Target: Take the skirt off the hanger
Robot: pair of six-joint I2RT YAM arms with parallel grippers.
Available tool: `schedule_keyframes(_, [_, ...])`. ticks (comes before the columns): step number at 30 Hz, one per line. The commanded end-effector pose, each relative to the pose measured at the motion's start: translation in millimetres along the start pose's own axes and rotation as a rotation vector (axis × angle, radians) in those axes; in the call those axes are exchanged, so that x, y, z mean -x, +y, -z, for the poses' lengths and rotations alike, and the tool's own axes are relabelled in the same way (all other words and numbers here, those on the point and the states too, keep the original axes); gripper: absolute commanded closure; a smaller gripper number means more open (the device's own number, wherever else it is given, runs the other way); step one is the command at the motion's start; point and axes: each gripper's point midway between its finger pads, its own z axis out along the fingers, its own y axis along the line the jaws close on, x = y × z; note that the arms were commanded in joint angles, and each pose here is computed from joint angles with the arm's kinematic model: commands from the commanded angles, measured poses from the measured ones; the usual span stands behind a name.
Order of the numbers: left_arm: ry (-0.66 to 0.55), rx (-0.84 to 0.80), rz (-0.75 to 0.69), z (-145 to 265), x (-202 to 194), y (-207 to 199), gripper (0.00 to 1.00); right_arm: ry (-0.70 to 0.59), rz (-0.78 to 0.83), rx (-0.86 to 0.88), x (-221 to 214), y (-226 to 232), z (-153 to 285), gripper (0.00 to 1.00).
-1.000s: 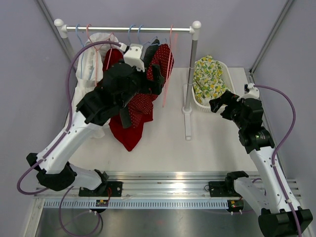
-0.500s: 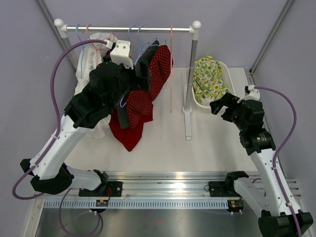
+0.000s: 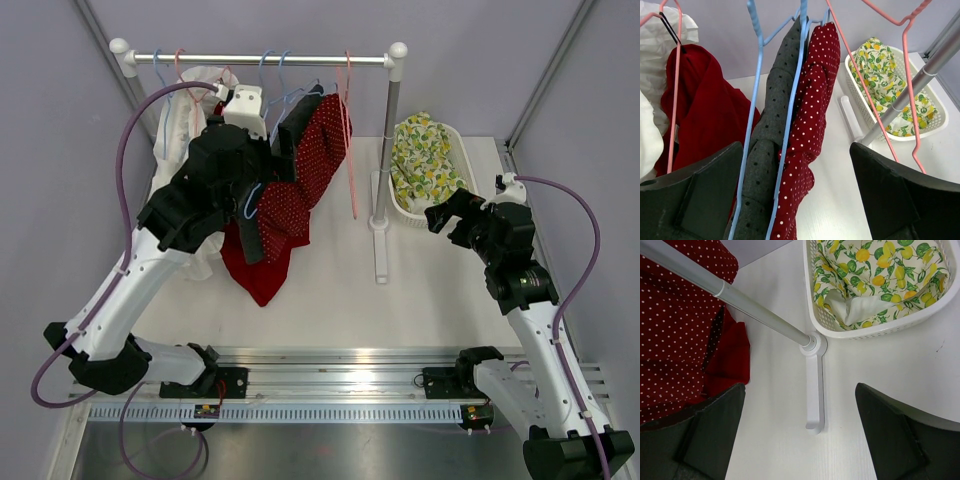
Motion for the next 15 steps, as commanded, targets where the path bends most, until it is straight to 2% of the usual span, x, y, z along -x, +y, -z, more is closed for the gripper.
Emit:
schedule_keyframes(1, [-0.028,-0.048,0.036,-4,6,-8,0.09,-0.052,0.014,0.014,17,7,6,0.00])
schedule_keyframes(6, [-0.014,-0.080,0.048,-14,1,-16,0.15,-0.048,0.015,0.010,14,5,5,0.01])
schedule_keyframes(15, [0.016,-0.080,0.040,-35,-9,-21,0.16,-0.051,0.030,-0.003,14,2,6,0.01])
